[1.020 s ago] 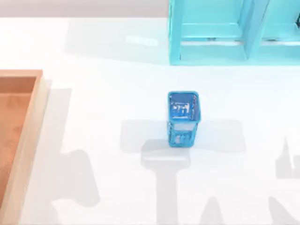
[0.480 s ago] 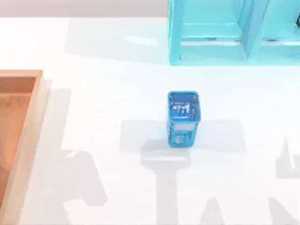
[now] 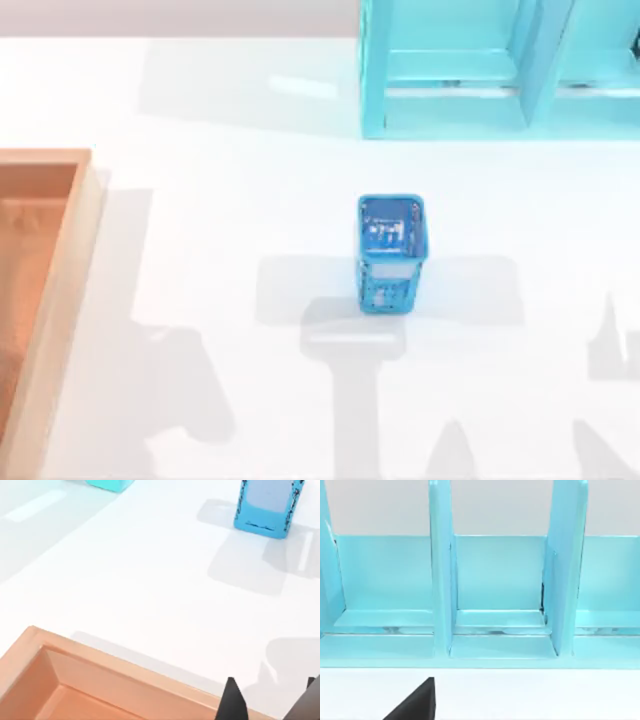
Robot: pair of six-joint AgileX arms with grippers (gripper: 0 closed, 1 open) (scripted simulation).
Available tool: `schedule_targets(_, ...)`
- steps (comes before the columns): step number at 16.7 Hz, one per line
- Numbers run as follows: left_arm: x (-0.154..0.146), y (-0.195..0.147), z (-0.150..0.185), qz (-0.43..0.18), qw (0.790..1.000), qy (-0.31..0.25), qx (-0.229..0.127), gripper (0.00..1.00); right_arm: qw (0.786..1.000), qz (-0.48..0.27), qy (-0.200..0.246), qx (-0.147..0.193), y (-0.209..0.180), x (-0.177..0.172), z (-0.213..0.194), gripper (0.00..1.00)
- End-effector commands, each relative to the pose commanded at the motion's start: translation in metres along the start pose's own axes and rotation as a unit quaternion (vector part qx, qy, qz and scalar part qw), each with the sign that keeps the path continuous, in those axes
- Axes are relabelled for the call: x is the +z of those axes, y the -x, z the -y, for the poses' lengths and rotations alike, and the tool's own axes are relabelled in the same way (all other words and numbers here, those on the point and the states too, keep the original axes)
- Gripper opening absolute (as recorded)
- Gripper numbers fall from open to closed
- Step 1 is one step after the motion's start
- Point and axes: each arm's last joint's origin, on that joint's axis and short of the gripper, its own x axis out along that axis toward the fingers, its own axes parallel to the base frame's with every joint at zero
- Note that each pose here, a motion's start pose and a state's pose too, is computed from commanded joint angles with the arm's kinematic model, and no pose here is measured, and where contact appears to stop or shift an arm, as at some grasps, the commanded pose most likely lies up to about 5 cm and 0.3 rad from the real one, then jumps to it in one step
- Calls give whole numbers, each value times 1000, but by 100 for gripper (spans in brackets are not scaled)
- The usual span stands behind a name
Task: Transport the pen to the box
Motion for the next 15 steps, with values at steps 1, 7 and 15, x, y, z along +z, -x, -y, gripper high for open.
schedule_targets(1,0,0,0,0,1000,0,0,8,1000,0,0,0,0,0,0,100)
schedule_targets(7,0,0,0,0,1000,0,0,53,1000,0,0,0,0,0,0,100)
schedule_targets(15,0,0,0,0,1000,0,0,100,1000,0,0,0,0,0,0,100)
